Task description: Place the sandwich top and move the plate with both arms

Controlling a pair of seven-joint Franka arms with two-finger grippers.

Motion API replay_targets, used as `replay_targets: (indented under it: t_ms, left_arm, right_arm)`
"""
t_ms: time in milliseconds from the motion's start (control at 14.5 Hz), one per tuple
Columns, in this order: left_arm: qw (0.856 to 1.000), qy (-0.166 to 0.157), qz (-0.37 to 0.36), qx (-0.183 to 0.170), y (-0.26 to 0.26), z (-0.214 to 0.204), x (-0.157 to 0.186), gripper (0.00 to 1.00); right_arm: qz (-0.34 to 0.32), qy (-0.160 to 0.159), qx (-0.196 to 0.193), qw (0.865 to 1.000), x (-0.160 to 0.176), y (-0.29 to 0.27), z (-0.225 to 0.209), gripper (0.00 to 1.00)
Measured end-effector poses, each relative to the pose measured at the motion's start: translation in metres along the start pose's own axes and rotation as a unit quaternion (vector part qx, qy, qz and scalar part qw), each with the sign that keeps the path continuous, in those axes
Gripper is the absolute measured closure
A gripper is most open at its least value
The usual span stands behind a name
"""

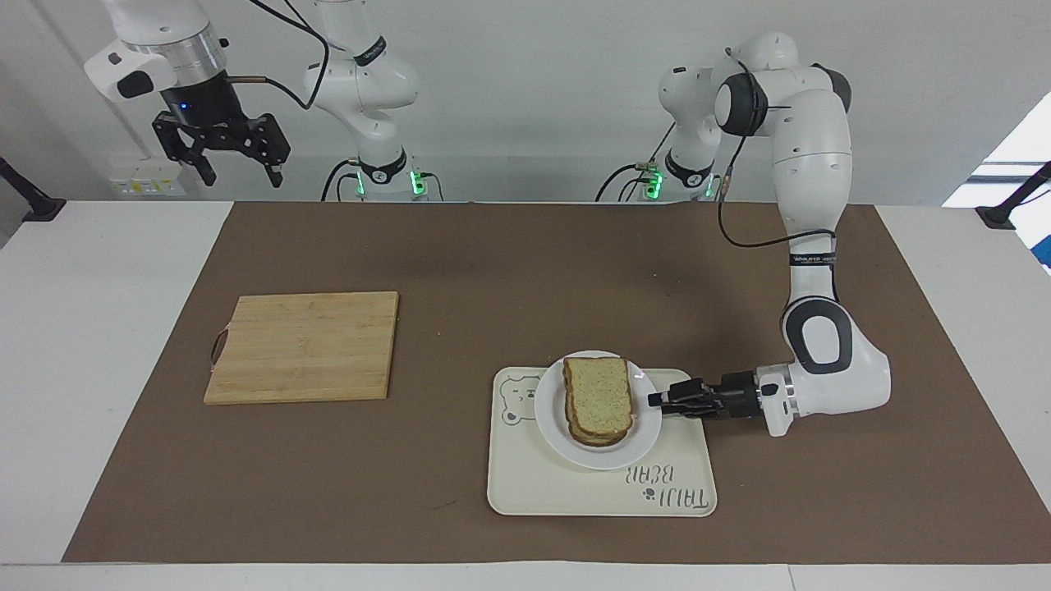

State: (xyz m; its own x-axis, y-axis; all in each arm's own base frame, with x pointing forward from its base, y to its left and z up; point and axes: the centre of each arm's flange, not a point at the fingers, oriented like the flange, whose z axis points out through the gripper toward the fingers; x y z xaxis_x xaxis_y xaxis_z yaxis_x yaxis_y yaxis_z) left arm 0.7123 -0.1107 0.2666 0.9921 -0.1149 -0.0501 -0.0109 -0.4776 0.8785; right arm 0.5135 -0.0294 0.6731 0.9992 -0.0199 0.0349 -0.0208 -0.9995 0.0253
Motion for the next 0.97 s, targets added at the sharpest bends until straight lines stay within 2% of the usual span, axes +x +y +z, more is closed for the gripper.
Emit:
replay_targets:
  t_ms: [207,346,622,830,968]
  left_arm:
    - [1.000,0.003,0.021,0.015,0.030,-0.026,-0.002,0.01]
    - [0.998,0.001,0.033,0.047,0.056,-0.046,-0.007,0.00]
    - [0.990,0.006,0.035,0.133,0.117,-0.092,-0.026,0.00]
    - [0.976,0.013,0.030,0.215,0.144,-0.130,-0.044,0.00]
    - [0.962,0.021,0.023,0.273,0.158,-0.153,-0.055,0.00]
  right_arm:
    - [0.000,0.000,0.000,1.000,0.000,0.000,0.000,0.00]
    - [0.000,0.000,0.000,1.000,0.000,0.000,0.000,0.00]
    - [0.000,0.000,0.000,1.000,0.000,0.000,0.000,0.00]
    - [0.000,0.000,0.000,1.000,0.000,0.000,0.000,0.00]
    - [0.000,0.000,0.000,1.000,0.000,0.000,0.000,0.00]
